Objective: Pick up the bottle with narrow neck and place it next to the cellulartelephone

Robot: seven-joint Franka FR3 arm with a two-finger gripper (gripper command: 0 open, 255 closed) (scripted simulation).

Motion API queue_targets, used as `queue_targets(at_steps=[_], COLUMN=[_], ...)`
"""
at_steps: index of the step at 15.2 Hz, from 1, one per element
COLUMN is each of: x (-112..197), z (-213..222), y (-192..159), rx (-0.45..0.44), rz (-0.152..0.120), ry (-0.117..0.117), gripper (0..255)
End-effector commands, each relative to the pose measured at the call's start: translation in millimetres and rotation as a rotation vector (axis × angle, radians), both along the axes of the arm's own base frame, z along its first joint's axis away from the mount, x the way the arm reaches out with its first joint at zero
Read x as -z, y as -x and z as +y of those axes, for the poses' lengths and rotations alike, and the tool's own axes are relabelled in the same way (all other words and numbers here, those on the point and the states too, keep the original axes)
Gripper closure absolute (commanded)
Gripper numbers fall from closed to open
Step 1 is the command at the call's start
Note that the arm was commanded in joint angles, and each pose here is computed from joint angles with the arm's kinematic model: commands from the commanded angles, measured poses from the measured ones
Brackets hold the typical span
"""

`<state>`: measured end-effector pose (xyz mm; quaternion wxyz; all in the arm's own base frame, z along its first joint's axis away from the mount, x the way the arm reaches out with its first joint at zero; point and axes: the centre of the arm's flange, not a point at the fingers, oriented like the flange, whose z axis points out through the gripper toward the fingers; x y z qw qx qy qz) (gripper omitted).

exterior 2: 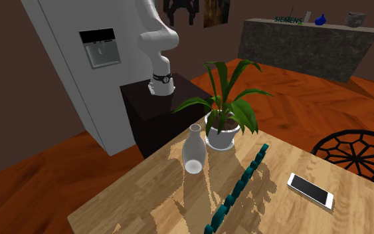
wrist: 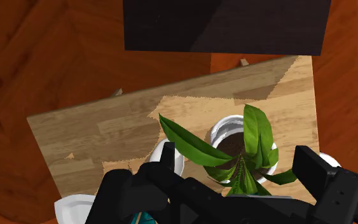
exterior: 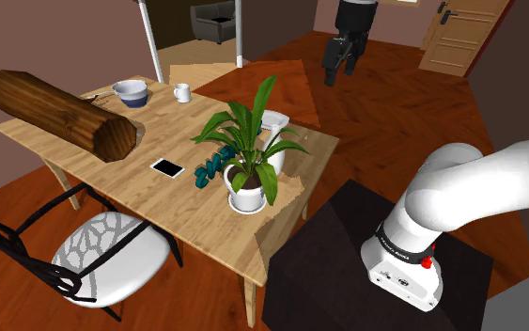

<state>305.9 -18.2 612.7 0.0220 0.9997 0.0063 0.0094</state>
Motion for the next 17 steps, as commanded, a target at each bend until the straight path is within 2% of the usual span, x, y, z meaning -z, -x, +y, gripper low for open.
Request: queue_targets(at_steps=[1, 17], x=[0, 146], z=[0, -60], y=[0, -147], rx=[0.000, 0.001], rz=[0.000, 0.035], ry=[0.000, -0.024], gripper=[0, 0])
